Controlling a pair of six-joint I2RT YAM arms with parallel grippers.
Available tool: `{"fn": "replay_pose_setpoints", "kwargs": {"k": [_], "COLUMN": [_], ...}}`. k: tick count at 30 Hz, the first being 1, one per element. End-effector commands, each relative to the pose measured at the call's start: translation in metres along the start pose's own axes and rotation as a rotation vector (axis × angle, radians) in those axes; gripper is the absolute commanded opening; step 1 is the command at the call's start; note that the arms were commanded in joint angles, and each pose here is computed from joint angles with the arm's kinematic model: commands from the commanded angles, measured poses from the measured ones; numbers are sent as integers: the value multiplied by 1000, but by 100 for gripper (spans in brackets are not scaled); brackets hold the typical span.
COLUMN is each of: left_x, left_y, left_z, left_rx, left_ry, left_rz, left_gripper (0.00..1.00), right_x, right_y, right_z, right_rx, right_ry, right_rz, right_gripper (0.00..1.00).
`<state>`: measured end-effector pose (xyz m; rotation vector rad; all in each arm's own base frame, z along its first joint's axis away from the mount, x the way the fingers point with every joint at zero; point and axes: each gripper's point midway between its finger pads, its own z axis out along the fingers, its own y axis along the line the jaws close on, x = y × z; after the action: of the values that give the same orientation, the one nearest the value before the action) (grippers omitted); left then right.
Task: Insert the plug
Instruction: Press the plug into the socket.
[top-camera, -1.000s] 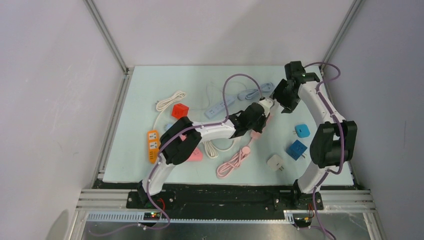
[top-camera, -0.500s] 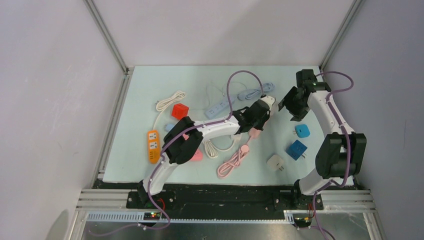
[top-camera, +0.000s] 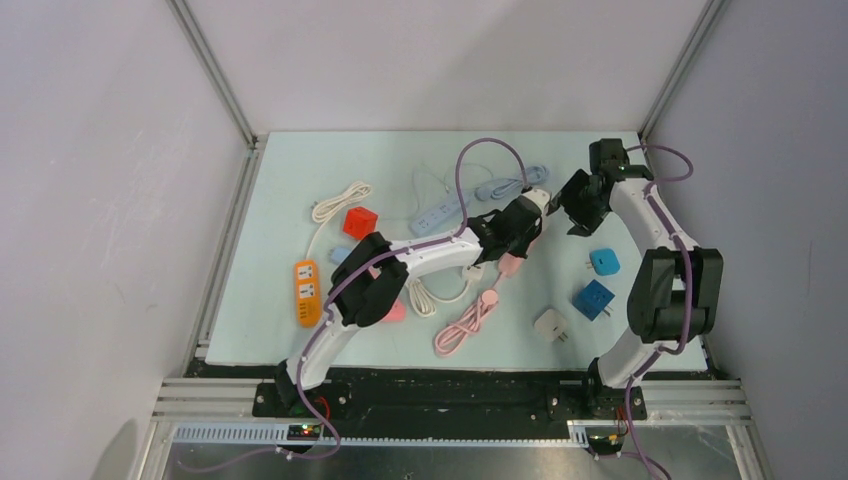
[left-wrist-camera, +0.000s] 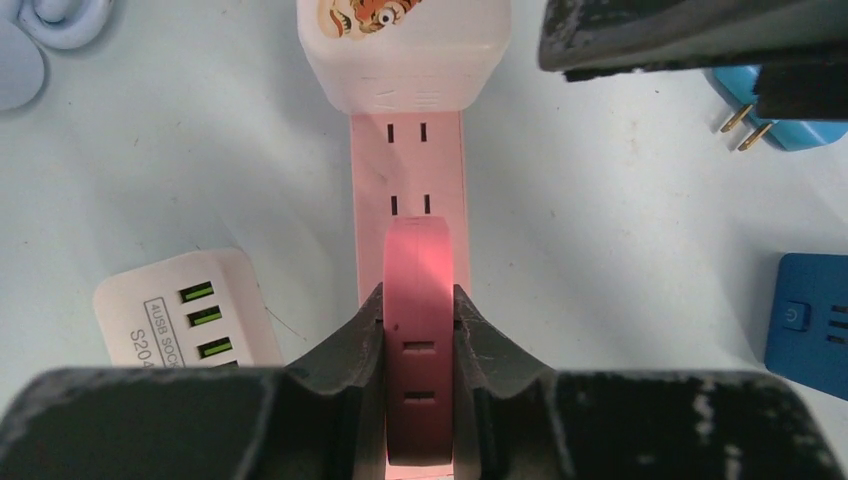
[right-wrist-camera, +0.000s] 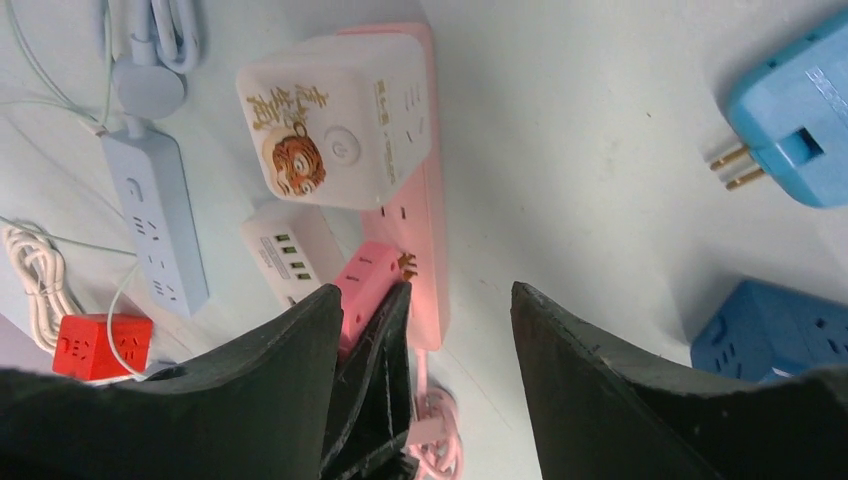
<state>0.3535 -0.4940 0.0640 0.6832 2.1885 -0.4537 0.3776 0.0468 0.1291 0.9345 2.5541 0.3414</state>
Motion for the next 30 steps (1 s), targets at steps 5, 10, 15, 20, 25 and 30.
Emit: {"fn": "replay_pose_setpoints", "kwargs": {"k": [5, 10, 15, 20, 25, 30], "left_x": [5, 11, 12, 11, 17, 23], "left_y": [-8, -14, -20, -24, -28, -33], "left_z": [9, 11, 13, 17, 19, 19], "left_rx": [33, 43, 51, 59, 55, 32], "left_ry": [22, 31, 31, 30, 37, 36], "left_rz": [-41, -37, -41, -49, -50, -55], "left_gripper": [0, 0, 0, 0, 0, 0], "right_x": [-23, -22, -21, -18, -13, -10], "right_y": [33, 36, 28, 18, 8, -1], "right_z": [18, 34, 42, 51, 60, 64], "right_rx": [-106, -106, -68, -22, 13, 56], "right_ry": [-25, 8, 8, 15, 34, 46], "right_rz": [41, 57, 52, 45, 41, 36], "right_gripper": [55, 44, 38, 35, 33, 32]}}
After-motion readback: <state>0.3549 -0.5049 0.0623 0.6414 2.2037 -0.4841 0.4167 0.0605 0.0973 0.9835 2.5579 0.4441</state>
